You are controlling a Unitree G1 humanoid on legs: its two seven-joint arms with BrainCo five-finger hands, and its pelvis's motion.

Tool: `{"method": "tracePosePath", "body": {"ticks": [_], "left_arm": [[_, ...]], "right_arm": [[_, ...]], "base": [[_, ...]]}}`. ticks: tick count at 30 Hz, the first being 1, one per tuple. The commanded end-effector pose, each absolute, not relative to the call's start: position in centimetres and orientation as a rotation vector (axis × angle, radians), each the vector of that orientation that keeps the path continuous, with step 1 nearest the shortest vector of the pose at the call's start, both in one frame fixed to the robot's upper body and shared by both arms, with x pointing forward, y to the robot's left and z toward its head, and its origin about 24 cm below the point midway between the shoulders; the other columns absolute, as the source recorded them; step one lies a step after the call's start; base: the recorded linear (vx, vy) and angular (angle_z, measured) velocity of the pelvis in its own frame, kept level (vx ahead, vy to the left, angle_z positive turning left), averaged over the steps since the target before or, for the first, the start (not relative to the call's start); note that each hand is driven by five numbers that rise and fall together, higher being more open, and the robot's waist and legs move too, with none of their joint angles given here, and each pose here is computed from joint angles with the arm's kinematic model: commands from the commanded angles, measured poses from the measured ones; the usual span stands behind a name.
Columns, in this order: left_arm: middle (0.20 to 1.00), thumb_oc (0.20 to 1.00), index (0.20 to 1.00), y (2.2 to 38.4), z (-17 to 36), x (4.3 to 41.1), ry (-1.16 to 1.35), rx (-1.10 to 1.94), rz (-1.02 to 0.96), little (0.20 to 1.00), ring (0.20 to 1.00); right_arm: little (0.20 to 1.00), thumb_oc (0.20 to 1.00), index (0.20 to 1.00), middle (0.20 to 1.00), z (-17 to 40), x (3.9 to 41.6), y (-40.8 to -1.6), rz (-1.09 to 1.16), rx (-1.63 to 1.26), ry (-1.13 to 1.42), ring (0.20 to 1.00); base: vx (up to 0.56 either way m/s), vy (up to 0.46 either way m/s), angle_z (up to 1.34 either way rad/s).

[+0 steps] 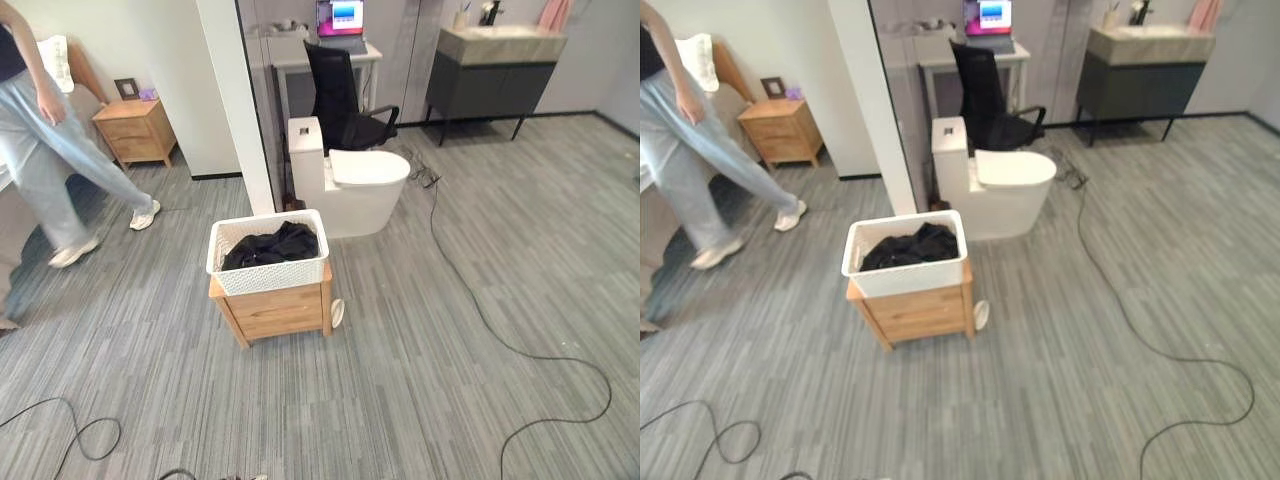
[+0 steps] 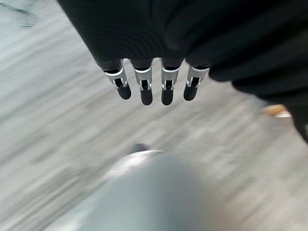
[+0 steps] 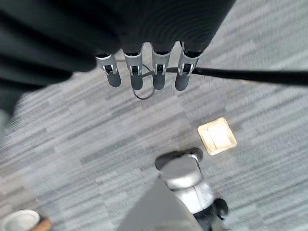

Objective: Grab the laundry basket,head to the washer,open it,put in the laundry and shut it.

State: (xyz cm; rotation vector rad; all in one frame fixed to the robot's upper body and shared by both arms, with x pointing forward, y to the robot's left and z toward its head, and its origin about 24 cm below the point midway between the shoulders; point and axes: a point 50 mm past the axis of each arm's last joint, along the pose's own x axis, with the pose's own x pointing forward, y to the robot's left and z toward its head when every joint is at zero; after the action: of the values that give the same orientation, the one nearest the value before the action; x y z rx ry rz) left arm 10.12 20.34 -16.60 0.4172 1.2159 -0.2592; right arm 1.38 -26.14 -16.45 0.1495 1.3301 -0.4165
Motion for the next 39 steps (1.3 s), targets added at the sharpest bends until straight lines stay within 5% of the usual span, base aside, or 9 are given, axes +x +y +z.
{"method": "tracePosePath", "body": {"ticks": [1,21,33,39], "left_arm": [[1.000,1.000,1.000,19.9,-16.0,12.6,1.143,0.372,-0.214,1.000,1.000],[1.000,1.000,1.000,20.4,-15.7,13.4,1.109,0.095,0.038,1.000,1.000],[1.000,1.000,1.000,19.7,-15.5,14.1,1.044,-0.173,0.186,1.000,1.000],[1.000,1.000,1.000,19.1,-15.6,14.1,1.098,-0.025,0.026,1.000,1.000]], "right_arm": [[1.000,1.000,1.000,1.000,-16.3,2.9,-26.5,-0.473,0.204,1.262,1.000],[1.000,1.000,1.000,1.000,-15.3,4.7,-28.3,-0.441,0.130,1.158,1.000],[1.000,1.000,1.000,1.000,-16.5,1.8,-25.9,-0.406,0.164,1.309,1.000],[1.000,1.000,1.000,1.000,-16.3,2.1,-26.5,-0.417,0.196,1.313,1.000]], "base": [[0.01,-0.016,-0.03],[0.01,-0.019,0.03],[0.00,-0.014,0.06],[0.00,-0.004,0.01]]}}
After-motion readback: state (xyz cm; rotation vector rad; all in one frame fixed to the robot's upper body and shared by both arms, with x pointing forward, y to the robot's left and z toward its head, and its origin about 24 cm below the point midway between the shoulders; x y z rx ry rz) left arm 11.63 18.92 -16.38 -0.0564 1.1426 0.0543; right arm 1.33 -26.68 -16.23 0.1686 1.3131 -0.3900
